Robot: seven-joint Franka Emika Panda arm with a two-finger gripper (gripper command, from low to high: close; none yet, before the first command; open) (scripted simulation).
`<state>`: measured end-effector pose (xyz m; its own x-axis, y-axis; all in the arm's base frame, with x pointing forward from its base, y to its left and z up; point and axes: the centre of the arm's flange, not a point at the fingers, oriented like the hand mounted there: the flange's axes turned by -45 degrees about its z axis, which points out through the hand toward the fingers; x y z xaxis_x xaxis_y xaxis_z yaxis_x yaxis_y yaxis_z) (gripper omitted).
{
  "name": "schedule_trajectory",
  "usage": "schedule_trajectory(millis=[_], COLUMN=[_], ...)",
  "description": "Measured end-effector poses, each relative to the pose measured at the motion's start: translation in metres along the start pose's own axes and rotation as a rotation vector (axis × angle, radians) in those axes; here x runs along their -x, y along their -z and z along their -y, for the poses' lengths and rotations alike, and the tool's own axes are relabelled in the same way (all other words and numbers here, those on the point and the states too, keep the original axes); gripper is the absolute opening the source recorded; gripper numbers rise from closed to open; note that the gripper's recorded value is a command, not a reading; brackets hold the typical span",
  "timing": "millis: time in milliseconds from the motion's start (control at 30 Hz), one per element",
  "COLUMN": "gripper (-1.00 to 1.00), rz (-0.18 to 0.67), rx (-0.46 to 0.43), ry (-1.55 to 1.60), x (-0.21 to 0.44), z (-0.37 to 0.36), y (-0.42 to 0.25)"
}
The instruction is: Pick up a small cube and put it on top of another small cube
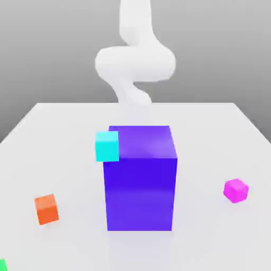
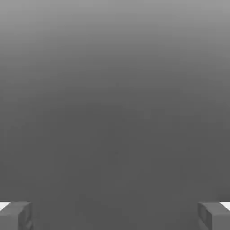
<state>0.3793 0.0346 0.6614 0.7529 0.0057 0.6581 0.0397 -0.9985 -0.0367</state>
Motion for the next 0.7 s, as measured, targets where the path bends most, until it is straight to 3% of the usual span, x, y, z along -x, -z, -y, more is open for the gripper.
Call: schedule_trajectory(millis=[333, 700], gripper=[0.0, 0.0], rz=[0.36, 0.698], rx=[-0.133, -0.098], ry=[0.121, 0.333], x=[0.133, 0.392], z=[0.157, 0.25], y=[-0.2, -0.28])
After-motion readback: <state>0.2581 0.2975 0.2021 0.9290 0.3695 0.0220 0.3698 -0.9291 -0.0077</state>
